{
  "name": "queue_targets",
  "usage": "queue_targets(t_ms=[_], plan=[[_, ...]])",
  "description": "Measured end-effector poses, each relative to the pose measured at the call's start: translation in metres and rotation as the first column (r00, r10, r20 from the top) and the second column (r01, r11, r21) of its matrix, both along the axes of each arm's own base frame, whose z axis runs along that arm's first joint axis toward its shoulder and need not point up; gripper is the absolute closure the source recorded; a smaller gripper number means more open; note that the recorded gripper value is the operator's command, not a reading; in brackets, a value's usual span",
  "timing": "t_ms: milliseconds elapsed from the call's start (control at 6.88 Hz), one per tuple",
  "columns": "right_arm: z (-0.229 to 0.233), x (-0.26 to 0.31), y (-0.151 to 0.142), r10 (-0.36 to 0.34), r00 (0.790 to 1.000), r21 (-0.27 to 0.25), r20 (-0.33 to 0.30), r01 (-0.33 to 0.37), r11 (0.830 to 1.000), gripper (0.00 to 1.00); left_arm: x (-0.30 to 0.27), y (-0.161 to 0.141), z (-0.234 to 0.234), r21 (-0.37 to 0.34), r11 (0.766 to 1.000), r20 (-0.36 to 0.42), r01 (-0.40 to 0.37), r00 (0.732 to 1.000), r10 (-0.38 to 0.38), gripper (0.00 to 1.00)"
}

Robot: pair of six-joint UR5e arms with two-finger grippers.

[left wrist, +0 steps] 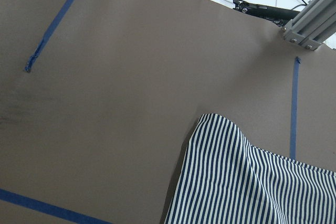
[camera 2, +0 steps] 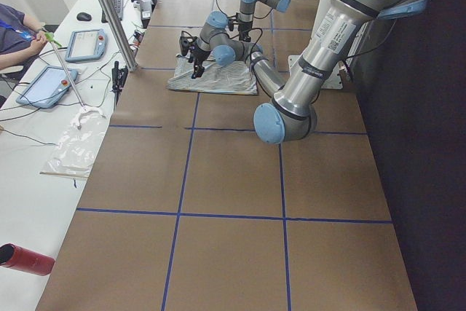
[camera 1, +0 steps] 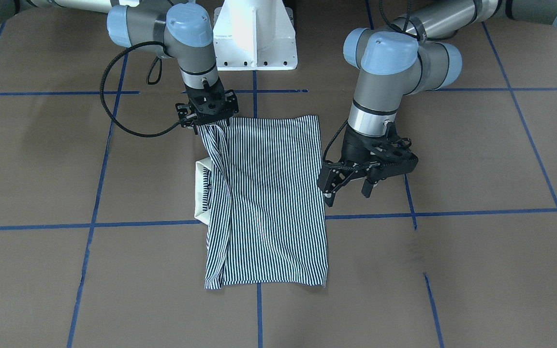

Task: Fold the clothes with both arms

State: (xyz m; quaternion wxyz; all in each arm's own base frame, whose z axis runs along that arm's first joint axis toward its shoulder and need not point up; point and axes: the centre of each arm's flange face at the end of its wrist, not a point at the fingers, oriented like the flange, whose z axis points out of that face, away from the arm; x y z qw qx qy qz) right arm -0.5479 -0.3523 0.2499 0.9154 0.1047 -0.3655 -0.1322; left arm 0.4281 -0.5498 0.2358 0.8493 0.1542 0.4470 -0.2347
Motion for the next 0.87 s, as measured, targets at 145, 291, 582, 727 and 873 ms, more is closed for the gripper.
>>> queue_targets(t_ms=[145, 291, 582, 727, 873], plan=[[0.002, -0.008, 0.007, -0.003, 1.0, 0.011, -0.001, 0.003, 1.0, 0.57, 0.0, 0.0, 0.0, 0.0, 1.0, 0.0, 0.0, 1.0, 0.0, 0.0], [0.004, -0.012, 0.009, -0.007, 1.0, 0.017, -0.007, 0.007, 1.0, 0.58, 0.0, 0.0, 0.0, 0.001, 1.0, -0.001, 0.0, 1.0, 0.0, 0.0], [0.009, -0.019, 0.01, -0.014, 1.0, 0.018, -0.02, 0.014, 1.0, 0.58, 0.0, 0.0, 0.001, 0.0, 1.0, 0.0, 0.0, 1.0, 0.0, 0.0], [0.01, -0.02, 0.01, -0.015, 1.0, 0.018, -0.021, 0.016, 1.0, 0.69, 0.001, 0.0, 0.002, 0.002, 1.0, -0.001, 0.0, 1.0, 0.0, 0.0], [0.009, -0.02, 0.01, -0.017, 1.0, 0.018, -0.021, 0.017, 1.0, 1.0, 0.001, 0.0, 0.002, 0.004, 1.0, -0.003, 0.0, 1.0, 0.0, 0.0]])
